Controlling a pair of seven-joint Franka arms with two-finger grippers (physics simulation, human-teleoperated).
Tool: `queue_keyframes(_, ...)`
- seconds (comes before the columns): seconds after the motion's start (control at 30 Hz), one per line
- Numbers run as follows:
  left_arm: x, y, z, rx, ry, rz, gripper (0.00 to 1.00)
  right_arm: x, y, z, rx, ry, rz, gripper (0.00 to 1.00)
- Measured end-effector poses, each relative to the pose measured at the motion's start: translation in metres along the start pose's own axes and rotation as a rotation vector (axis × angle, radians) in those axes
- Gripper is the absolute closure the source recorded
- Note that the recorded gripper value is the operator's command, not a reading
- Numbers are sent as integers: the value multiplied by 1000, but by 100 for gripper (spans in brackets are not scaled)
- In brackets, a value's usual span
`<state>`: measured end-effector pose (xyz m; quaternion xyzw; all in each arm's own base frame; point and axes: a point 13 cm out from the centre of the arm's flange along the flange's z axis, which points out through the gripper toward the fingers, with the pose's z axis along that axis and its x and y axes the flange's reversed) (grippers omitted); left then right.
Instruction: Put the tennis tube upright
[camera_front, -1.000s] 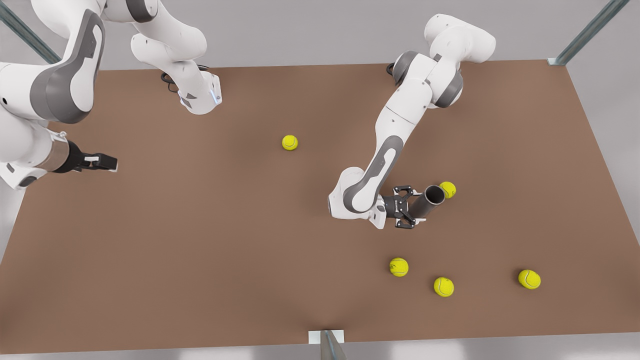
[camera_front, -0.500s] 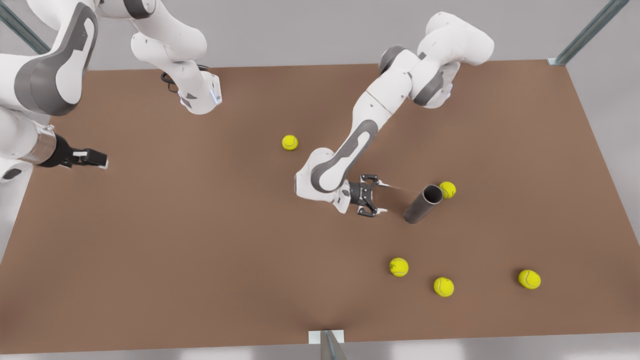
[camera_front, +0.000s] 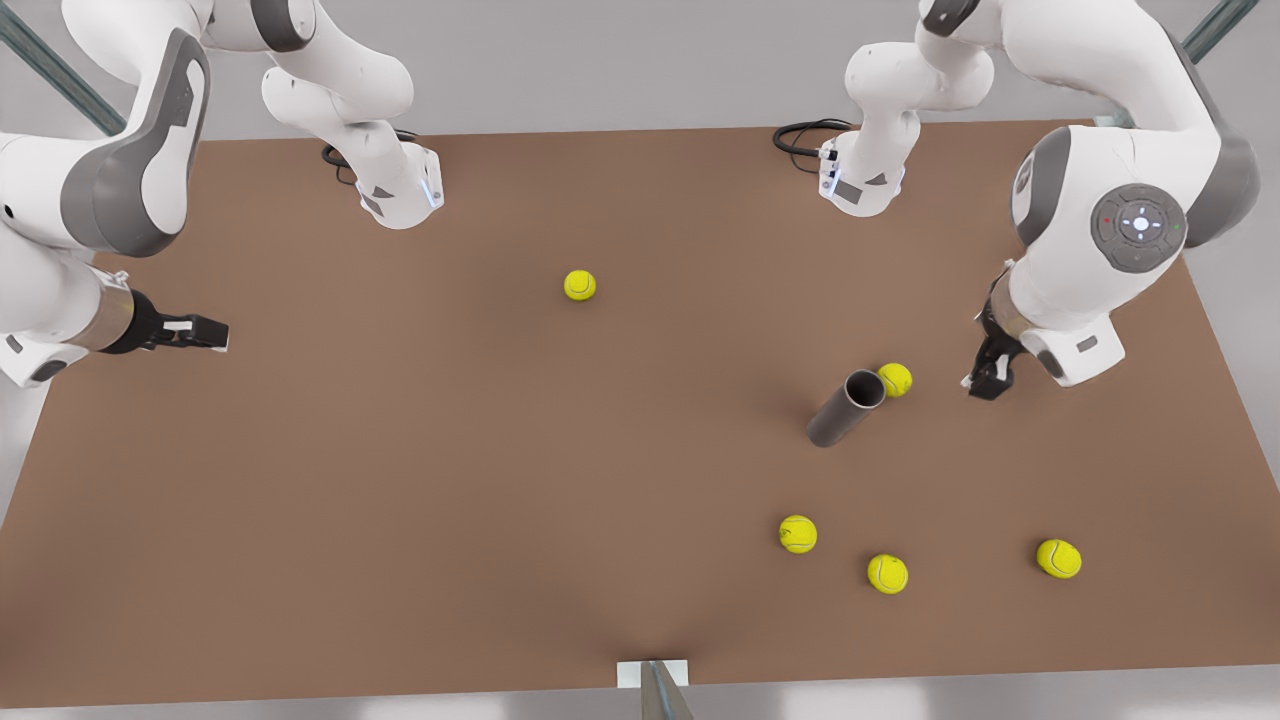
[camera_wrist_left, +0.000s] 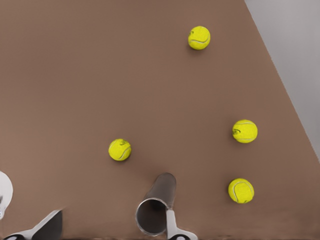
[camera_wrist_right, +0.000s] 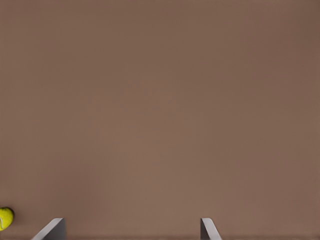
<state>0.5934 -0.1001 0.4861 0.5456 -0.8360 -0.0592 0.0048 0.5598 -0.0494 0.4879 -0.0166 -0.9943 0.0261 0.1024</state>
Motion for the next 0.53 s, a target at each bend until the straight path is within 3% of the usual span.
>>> queue_keyframes(0.23,27,-5,-11,83,66,419,0,0,-3,1,15,2,3,0)
queue_keyframes(0.53,34,-7,-13,113,60,753,0,-2,-2,2,17,4,2,0)
